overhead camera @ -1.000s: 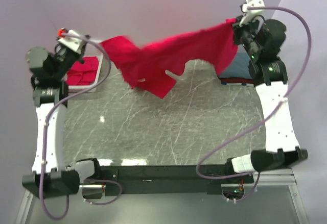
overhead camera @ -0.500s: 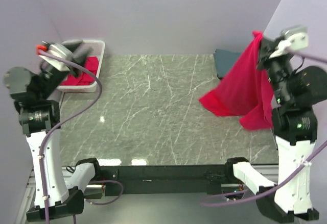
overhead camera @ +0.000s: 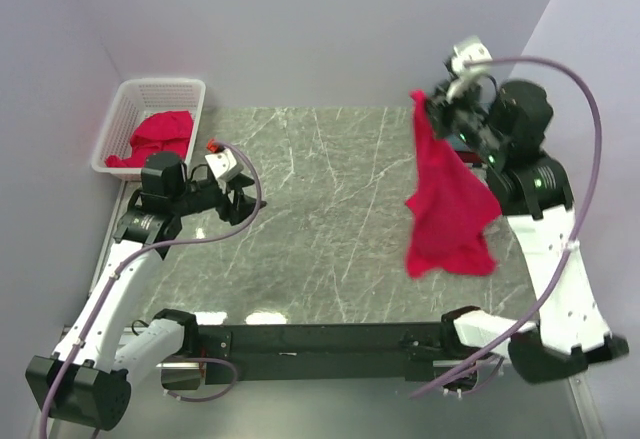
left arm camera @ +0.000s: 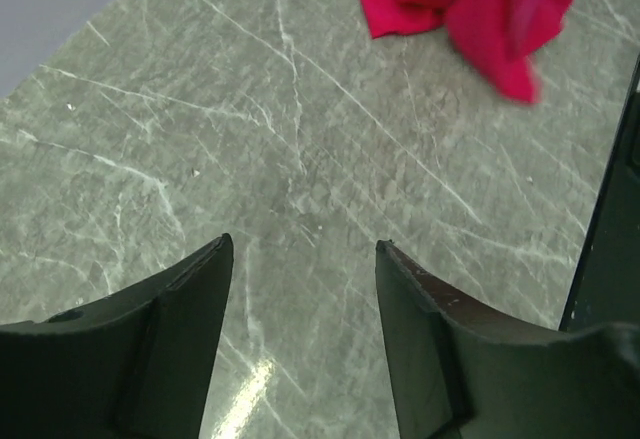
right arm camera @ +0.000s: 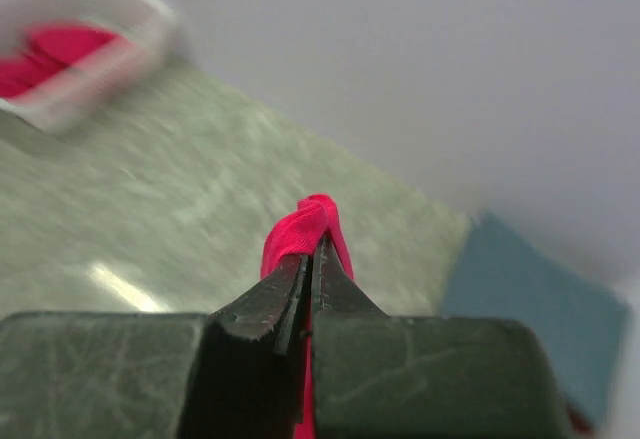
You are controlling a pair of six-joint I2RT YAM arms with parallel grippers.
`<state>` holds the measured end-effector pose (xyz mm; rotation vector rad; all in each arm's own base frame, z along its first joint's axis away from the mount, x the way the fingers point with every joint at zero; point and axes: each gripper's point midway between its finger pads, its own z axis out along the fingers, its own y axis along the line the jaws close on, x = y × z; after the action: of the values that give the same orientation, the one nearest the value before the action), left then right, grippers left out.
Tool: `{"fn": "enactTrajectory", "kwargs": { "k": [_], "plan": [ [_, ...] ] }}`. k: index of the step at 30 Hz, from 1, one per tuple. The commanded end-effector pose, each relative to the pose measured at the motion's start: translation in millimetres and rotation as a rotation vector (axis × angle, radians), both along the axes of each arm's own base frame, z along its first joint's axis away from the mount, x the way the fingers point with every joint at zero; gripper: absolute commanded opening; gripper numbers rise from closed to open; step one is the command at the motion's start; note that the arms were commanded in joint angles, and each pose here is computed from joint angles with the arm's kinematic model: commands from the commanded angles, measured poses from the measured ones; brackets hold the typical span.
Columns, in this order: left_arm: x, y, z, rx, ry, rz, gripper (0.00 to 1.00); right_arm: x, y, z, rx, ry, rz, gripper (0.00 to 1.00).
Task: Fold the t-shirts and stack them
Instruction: Flatten the tshirt out
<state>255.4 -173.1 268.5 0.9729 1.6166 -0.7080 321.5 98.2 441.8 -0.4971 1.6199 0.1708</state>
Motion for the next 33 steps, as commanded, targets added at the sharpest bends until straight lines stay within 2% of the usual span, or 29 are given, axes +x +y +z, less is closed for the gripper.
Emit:
{"fn": "enactTrajectory", "kwargs": {
  "k": [1,2,5,6,9,10,11,13,15,16,18,23,25,26,28,30,33],
  "plan": [
    [3,-1,9,-0.047,-0.021,0.024,0.65,-25,60,105,0.155,-0.212,0.204,0.00],
    [2,0,11,-0.052,-0.021,0.035,0.66,-20,66,134,0.186,-0.259,0.204,0.00],
    [-1,6,3,-0.039,0.007,0.065,0.70,-1,78,162,0.259,-0.274,0.191,0.00],
    [-3,8,-4,-0.027,0.027,0.068,0.71,-6,72,181,0.278,-0.316,0.172,0.00],
    [-2,11,-18,0.002,0.057,0.076,0.76,5,73,160,0.249,-0.290,0.153,0.00],
    [0,13,-25,0.017,0.060,0.082,0.76,-7,66,158,0.242,-0.303,0.151,0.00],
    [4,14,-31,0.027,0.074,0.083,0.76,6,72,116,0.204,-0.219,0.148,0.00],
    [15,22,-31,0.041,0.056,0.102,0.76,1,73,83,0.150,-0.173,0.169,0.00],
    [21,28,-38,0.045,0.093,0.074,0.75,-12,69,28,0.046,-0.087,0.196,0.00],
    [27,34,-30,0.061,0.052,0.061,0.74,-18,68,10,0.014,-0.060,0.211,0.00],
    [37,52,-40,0.061,0.109,0.074,0.71,-37,56,-46,-0.099,0.024,0.226,0.00],
    [57,65,-60,0.162,0.082,0.037,0.71,-64,14,-149,-0.312,0.108,0.157,0.00],
    [65,63,-73,0.219,0.081,0.046,0.72,-68,9,-168,-0.365,0.118,0.167,0.00],
    [64,49,-87,0.265,0.080,-0.015,0.72,-70,7,-183,-0.381,0.142,0.163,0.00],
    [69,34,-104,0.327,0.072,-0.027,0.74,-67,6,-193,-0.394,0.163,0.157,0.00],
    [75,27,-124,0.357,0.103,-0.033,0.77,-66,7,-202,-0.396,0.190,0.158,0.00],
    [103,22,-134,0.373,0.094,0.024,0.77,-63,6,-210,-0.403,0.219,0.150,0.00]
  ]
}}
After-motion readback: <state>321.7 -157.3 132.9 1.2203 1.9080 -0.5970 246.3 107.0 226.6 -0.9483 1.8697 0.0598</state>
